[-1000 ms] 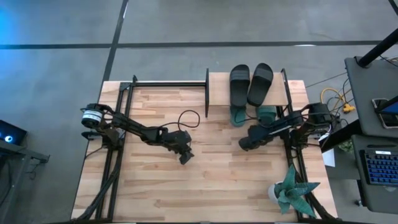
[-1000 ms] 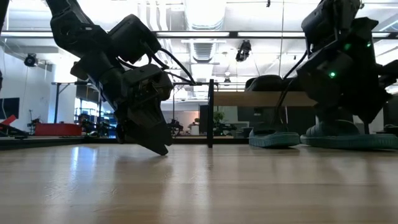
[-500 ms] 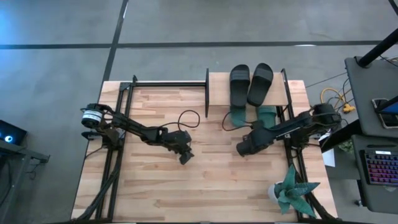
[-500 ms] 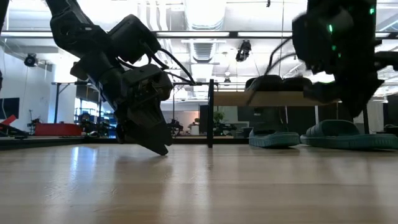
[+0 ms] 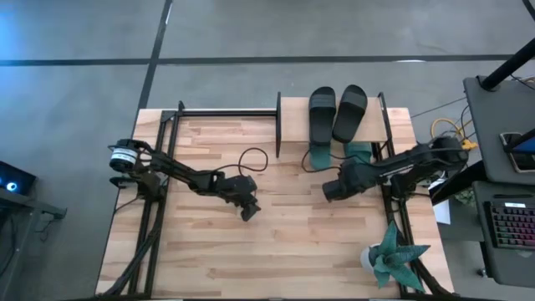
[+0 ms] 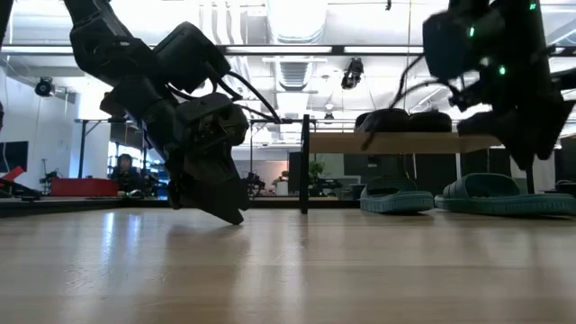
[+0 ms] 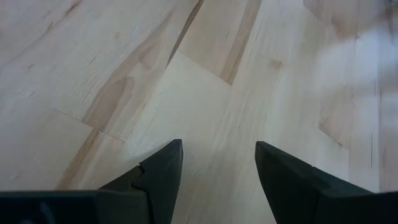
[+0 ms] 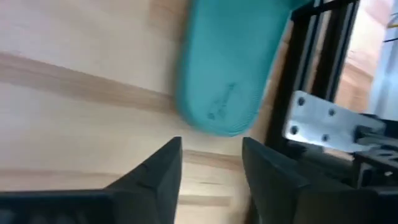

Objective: Pick and place slides into the shelf
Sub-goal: Adjust the green slippers under the shelf

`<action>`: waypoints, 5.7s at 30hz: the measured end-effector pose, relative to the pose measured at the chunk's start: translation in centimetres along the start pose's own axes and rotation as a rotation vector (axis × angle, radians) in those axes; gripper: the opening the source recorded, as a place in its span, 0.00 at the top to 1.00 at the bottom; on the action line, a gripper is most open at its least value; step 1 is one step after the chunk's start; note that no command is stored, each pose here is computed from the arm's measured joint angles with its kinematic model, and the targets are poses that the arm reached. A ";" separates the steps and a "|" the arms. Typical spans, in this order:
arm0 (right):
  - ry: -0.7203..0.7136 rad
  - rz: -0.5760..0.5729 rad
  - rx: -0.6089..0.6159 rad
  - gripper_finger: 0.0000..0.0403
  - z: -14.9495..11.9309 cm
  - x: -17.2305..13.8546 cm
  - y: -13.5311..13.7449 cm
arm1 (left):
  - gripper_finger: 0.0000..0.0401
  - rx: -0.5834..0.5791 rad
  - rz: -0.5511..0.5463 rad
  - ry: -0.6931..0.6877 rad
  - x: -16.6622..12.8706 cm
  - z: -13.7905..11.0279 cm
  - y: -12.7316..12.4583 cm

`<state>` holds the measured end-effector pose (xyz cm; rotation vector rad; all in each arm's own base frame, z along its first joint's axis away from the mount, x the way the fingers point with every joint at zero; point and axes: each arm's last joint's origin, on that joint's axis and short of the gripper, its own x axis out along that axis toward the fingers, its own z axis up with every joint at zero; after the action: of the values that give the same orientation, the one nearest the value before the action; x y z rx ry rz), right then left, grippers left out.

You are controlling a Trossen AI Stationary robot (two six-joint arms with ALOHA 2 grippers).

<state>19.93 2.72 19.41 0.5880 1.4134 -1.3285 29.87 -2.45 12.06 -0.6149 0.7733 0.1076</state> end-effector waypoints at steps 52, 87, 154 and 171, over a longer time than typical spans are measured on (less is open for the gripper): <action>-0.009 -0.031 -0.064 0.92 0.6 6.9 -0.1 | 0.52 0.000 -0.006 -0.011 0.0 -0.2 0.2; -0.237 -0.015 -0.524 0.92 5.0 5.5 3.7 | 0.52 0.000 0.005 -0.016 0.0 -0.4 0.4; -0.228 0.012 0.571 0.98 1.6 3.2 1.9 | 0.52 0.001 0.006 -0.037 0.0 -0.3 0.3; -0.232 0.027 0.549 0.98 0.8 6.4 1.6 | 0.52 0.026 0.008 -0.032 0.0 -0.4 0.4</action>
<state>19.52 0.53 13.18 0.7763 0.8450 -1.7132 29.49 -2.34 11.69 -0.5847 0.7451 0.1141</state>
